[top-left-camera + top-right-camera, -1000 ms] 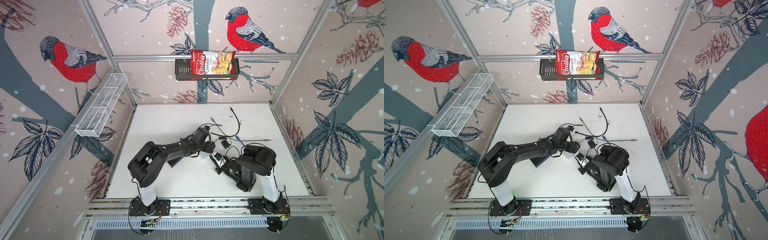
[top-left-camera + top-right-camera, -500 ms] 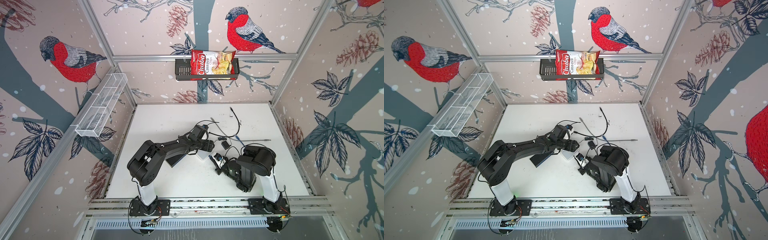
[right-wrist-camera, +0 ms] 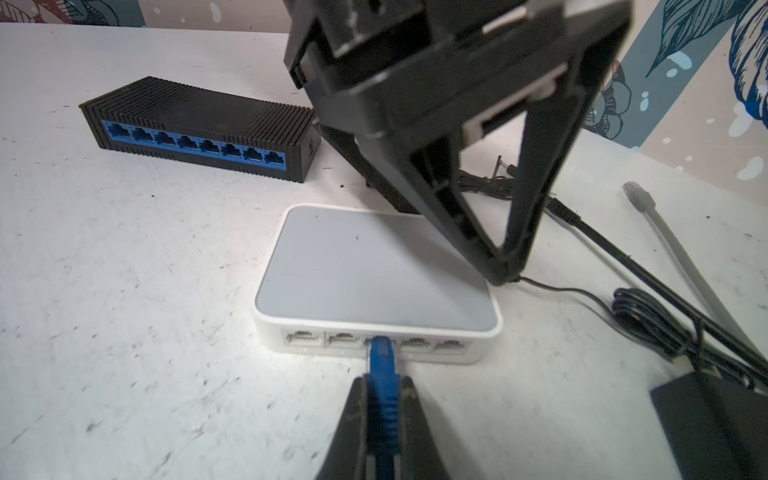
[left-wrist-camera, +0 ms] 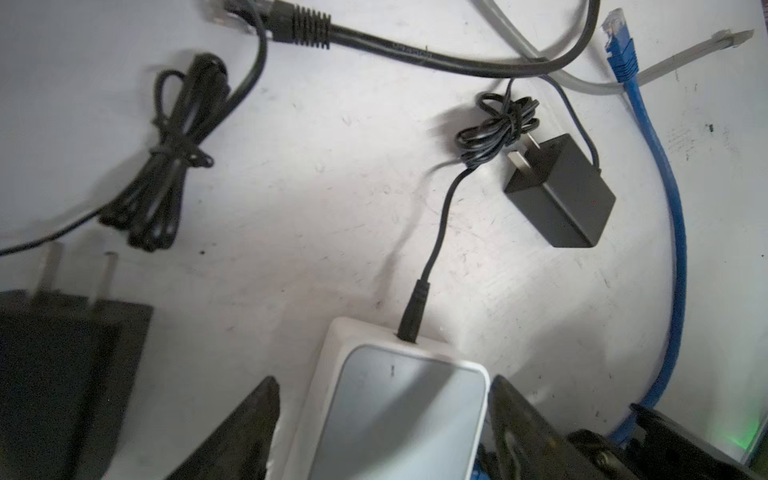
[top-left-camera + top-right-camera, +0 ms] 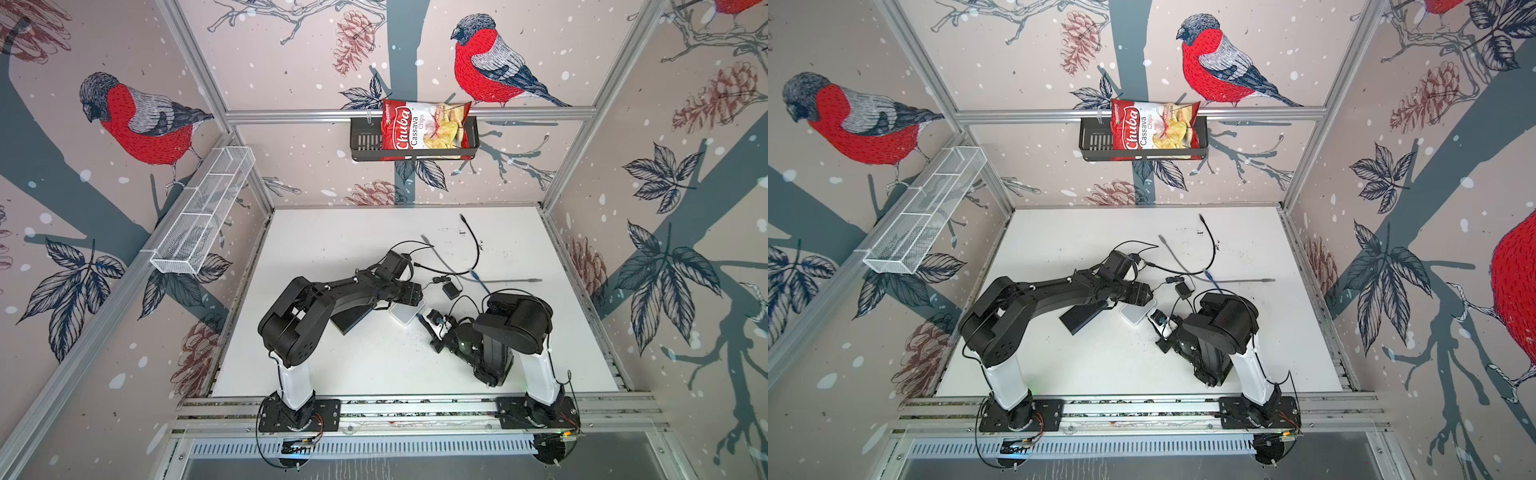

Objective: Insert the plug into the switch port

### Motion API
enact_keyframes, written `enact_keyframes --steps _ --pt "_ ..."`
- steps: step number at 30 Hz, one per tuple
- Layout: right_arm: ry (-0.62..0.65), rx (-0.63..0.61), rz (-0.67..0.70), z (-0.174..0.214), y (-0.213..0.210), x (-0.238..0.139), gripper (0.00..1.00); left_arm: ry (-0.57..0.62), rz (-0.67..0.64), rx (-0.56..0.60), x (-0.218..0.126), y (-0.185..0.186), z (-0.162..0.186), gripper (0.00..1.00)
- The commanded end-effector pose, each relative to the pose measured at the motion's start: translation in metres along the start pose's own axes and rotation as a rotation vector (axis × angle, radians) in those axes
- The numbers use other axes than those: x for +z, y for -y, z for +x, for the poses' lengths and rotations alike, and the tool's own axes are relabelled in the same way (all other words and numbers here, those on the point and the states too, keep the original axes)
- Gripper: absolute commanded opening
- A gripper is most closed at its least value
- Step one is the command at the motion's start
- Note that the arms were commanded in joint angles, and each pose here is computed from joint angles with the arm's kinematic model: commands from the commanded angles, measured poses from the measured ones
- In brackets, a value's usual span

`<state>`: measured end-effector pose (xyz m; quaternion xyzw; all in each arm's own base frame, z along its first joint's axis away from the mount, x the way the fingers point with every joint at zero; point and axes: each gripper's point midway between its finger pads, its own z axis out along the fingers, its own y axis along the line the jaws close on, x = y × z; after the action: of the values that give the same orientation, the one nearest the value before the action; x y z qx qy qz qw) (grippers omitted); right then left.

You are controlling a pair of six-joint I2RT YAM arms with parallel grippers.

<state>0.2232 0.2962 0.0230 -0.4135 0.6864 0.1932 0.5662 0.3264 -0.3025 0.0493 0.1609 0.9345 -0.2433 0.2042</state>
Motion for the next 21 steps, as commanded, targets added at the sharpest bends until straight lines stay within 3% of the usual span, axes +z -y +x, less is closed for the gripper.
enact_keyframes --steps 1,8,14,21 --pt "0.005 -0.034 -0.003 0.0 -0.001 -0.001 0.0 0.034 -0.035 0.001 -0.01 -0.009 -0.01 0.79" --pt "0.003 -0.032 0.001 0.0 -0.001 -0.001 0.0 0.066 -0.138 -0.025 -0.024 -0.031 -0.017 0.75" --pt "0.004 -0.028 0.0 0.0 -0.001 -0.001 0.0 0.016 -0.214 -0.053 -0.019 -0.048 -0.002 0.45" --pt "0.007 -0.03 -0.004 0.0 -0.002 -0.001 0.0 -0.02 -0.233 -0.059 -0.009 -0.054 0.007 0.33"
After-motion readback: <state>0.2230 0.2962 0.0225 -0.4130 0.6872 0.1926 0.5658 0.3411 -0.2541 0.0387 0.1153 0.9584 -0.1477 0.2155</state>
